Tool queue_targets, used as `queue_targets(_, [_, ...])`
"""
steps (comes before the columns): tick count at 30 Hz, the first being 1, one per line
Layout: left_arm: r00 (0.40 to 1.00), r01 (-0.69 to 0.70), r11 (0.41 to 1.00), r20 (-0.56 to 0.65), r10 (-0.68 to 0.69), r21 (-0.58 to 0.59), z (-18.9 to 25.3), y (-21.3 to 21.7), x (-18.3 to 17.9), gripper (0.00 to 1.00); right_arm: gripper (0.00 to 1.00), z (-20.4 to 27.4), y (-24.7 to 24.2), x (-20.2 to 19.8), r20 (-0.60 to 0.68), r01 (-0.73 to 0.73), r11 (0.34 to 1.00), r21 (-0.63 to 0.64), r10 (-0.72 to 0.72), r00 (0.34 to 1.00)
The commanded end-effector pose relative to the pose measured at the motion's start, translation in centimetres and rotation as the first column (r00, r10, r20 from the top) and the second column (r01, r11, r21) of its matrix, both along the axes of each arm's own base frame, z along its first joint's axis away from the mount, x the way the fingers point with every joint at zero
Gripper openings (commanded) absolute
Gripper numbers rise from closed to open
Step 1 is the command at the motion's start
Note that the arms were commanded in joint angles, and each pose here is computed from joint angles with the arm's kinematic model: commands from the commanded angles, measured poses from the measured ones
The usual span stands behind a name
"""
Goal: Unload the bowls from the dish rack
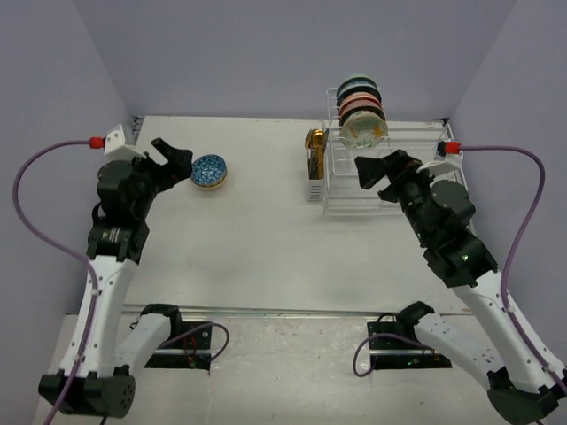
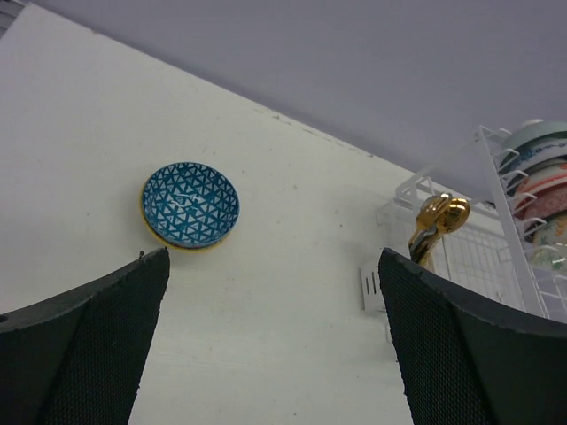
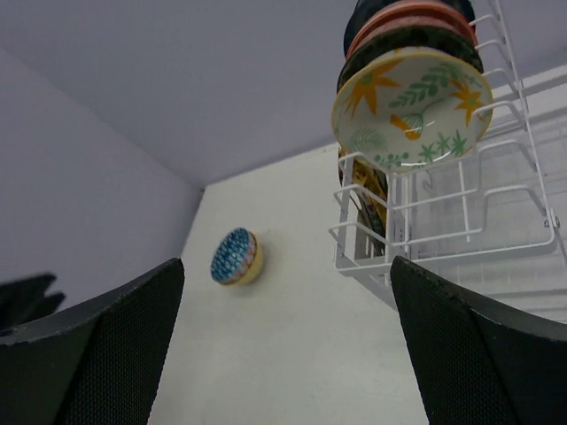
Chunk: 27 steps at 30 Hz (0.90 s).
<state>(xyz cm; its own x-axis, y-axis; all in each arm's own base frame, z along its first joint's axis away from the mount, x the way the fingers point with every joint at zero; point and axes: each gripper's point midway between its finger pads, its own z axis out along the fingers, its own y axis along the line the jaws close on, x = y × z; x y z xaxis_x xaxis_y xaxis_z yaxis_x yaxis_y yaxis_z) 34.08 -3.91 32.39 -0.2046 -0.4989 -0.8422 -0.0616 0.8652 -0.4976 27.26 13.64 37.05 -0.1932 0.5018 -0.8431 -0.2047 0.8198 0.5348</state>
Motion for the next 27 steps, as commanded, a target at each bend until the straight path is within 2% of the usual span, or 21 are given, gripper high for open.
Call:
queue_targets(1, [0.997,0.055,0.997,-0.049,-0.053,0.060,-3.0,-0.2,-4.2,1.00,0.99,4.3,-1.8,1.6,0.031,0.105,0.919,0.381,-0.126,0.992])
queue_targets(2, [0.997,0.070,0.995,-0.048,-0.067,0.067,-3.2,-0.3,-5.2,1.00,0.99,4.5,-1.9,2.0,0.001,0.114,0.870,0.480,-0.131,0.991])
queue_targets(4, [0.997,0.082,0.991,-0.012,-0.081,0.108,-2.5,-0.1,-7.1,1.00,0.99,3.8,-2.6,3.6,-0.044,0.156,0.795,0.587,-0.161,0.986])
queue_targets(5, [0.996,0.088,0.989,-0.026,-0.085,0.121,-2.8,-0.1,-7.8,1.00,0.99,3.8,-2.7,4.1,-0.071,0.165,0.710,0.685,-0.160,0.985])
queue_targets(6, [0.996,0.092,0.984,-0.003,-0.093,0.149,-2.2,0.1,-8.6,1.00,0.99,2.3,-3.0,5.1,-0.097,0.189,0.676,0.712,-0.173,0.980])
queue_targets(7, [0.994,0.108,0.981,-0.004,-0.109,0.164,-2.2,0.0,-9.1,1.00,0.99,4.4,-2.9,5.4,-0.017,0.120,0.630,0.767,-0.168,0.986])
queue_targets(11, [0.995,0.090,0.975,0.033,-0.098,0.204,-2.6,0.5,-10.1,1.00,0.99,3.6,-2.9,8.5,-0.091,0.193,0.576,0.794,-0.202,0.975])
queue_targets(15, [0.994,0.111,0.975,-0.017,-0.109,0.195,-6.3,0.2,-10.0,1.00,0.93,3.3,-2.5,11.8,-0.128,0.231,0.554,0.799,-0.219,0.967])
queue_targets(18, [0.994,0.106,0.977,-0.013,-0.105,0.185,-6.6,0.1,-9.7,1.00,0.90,1.5,-3.2,13.6,-0.203,0.316,0.500,0.807,-0.268,0.942])
queue_targets(19, [0.993,0.121,0.976,-0.015,-0.120,0.181,-6.7,-0.1,-9.7,1.00,0.84,1.0,-3.1,14.4,-0.208,0.319,0.490,0.811,-0.269,0.941])
queue_targets(21, [0.990,0.140,0.975,-0.027,-0.137,0.175,-7.2,-0.5,-9.6,1.00,0.80,1.7,-3.0,15.1,-0.178,0.289,0.481,0.827,-0.264,0.948])
queue_targets(25, [0.988,0.156,0.972,-0.016,-0.156,0.176,-7.0,-1.0,-9.9,1.00,0.66,0.7,-2.6,17.0,-0.198,0.312,0.496,0.810,-0.269,0.943])
queue_targets(27, [0.988,0.157,0.972,-0.011,-0.157,0.176,-7.0,-1.0,-9.9,1.00,0.65,0.3,-2.4,17.5,-0.229,0.332,0.475,0.815,-0.262,0.938])
